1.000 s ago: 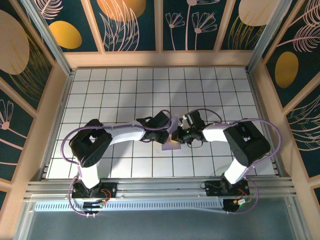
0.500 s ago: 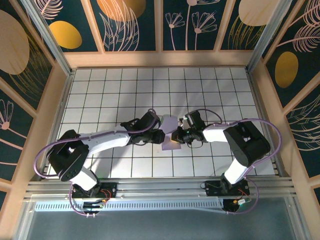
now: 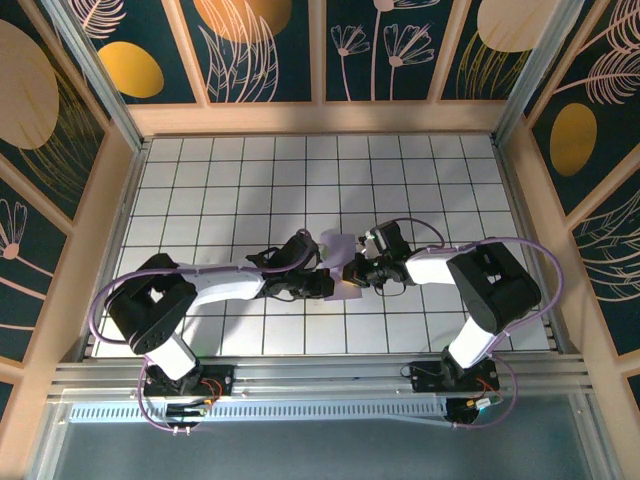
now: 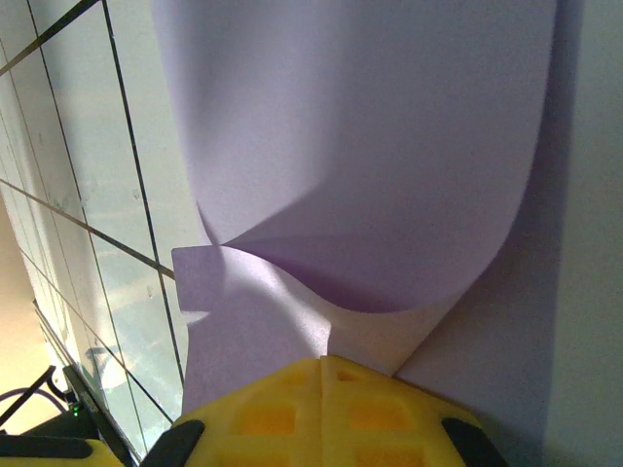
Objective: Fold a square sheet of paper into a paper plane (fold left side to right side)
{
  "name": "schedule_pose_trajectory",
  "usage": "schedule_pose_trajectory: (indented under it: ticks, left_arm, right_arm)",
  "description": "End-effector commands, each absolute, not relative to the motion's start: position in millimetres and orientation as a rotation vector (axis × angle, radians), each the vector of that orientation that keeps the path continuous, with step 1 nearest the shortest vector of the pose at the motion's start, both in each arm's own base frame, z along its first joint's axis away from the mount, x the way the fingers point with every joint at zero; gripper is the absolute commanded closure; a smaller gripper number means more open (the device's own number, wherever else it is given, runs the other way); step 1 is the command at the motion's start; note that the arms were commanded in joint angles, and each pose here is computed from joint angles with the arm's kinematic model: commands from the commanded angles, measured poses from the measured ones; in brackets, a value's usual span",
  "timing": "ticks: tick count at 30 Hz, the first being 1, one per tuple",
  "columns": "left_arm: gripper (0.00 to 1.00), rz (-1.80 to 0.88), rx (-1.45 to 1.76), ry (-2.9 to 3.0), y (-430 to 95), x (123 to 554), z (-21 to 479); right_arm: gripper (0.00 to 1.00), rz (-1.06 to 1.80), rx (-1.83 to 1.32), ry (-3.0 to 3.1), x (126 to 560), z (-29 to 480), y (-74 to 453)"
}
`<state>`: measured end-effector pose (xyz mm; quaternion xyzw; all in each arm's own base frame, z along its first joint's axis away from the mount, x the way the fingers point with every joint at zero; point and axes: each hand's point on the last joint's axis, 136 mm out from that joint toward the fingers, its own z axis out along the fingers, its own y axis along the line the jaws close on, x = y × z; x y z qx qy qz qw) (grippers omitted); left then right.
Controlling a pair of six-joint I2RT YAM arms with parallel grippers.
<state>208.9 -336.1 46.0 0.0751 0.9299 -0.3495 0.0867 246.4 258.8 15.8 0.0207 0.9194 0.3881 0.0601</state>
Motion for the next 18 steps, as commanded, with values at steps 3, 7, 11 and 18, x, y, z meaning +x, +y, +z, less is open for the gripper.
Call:
schedule_pose_trajectory:
  ticks: [3, 7, 11, 18]
  left_arm:
    - [0.97, -1.064, 0.229, 2.748, -346, 217, 49]
    - [0.97, -1.011, 0.217, 2.775, -340, 217, 39]
    - [0.98, -0.986, 0.216, 2.794, -337, 215, 32]
    - [0.98, -0.959, 0.216, 2.804, -333, 214, 27]
  right_arm:
    - [1.0, 1.101, 0.063, 2.866, 229, -3, 250]
    - [1.0, 1.099, 0.062, 2.87, 228, -3, 249]
    - [1.0, 1.099, 0.061, 2.872, 228, -4, 249]
    - [1.0, 1.098, 0.062, 2.874, 227, -4, 249]
